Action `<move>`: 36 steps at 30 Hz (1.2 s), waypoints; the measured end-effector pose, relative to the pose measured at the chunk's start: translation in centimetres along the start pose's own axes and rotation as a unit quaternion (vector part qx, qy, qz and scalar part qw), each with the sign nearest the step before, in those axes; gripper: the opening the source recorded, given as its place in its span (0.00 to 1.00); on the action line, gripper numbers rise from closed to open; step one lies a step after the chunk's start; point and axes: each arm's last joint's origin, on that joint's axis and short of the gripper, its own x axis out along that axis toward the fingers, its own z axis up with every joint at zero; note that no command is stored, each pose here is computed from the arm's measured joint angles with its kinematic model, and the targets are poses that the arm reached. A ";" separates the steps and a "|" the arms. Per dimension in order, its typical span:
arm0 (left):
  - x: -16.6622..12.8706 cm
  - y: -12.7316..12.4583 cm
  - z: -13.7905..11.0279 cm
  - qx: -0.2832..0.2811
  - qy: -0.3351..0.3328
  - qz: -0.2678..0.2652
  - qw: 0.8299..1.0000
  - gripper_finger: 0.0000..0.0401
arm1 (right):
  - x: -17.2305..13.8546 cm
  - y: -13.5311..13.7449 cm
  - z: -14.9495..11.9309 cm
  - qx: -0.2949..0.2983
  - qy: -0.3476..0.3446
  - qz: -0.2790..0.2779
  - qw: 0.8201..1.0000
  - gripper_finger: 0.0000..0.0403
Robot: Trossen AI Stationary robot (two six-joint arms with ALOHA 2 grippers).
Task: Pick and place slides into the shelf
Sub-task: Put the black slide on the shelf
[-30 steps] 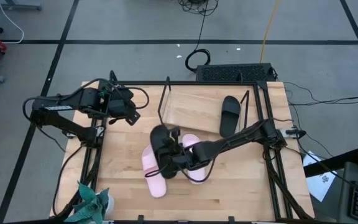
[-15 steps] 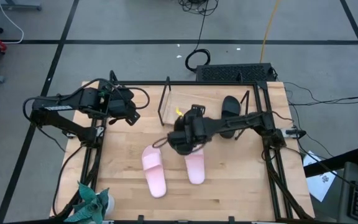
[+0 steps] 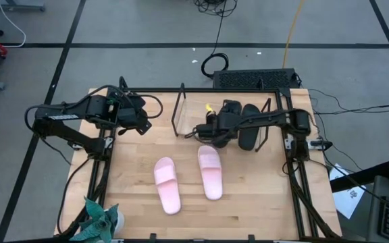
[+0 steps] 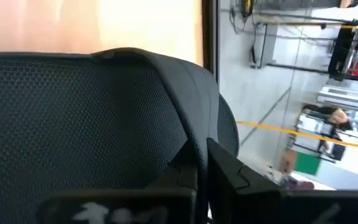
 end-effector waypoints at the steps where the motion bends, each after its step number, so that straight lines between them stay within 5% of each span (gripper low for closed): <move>1: 0.0 0.0 0.0 0.000 -0.002 0.004 1.000 0.62 | 0.1 -0.2 -0.4 0.007 -0.011 0.002 1.000 0.00; 15: 0.3 0.4 0.3 0.002 -0.012 0.025 1.000 0.62 | 1.9 -3.0 -5.7 0.065 -0.118 -0.001 0.991 0.00; 36: 0.3 0.2 0.7 -0.008 -0.027 0.015 1.000 0.62 | 4.8 -1.3 -5.7 0.047 -0.147 0.018 0.988 0.00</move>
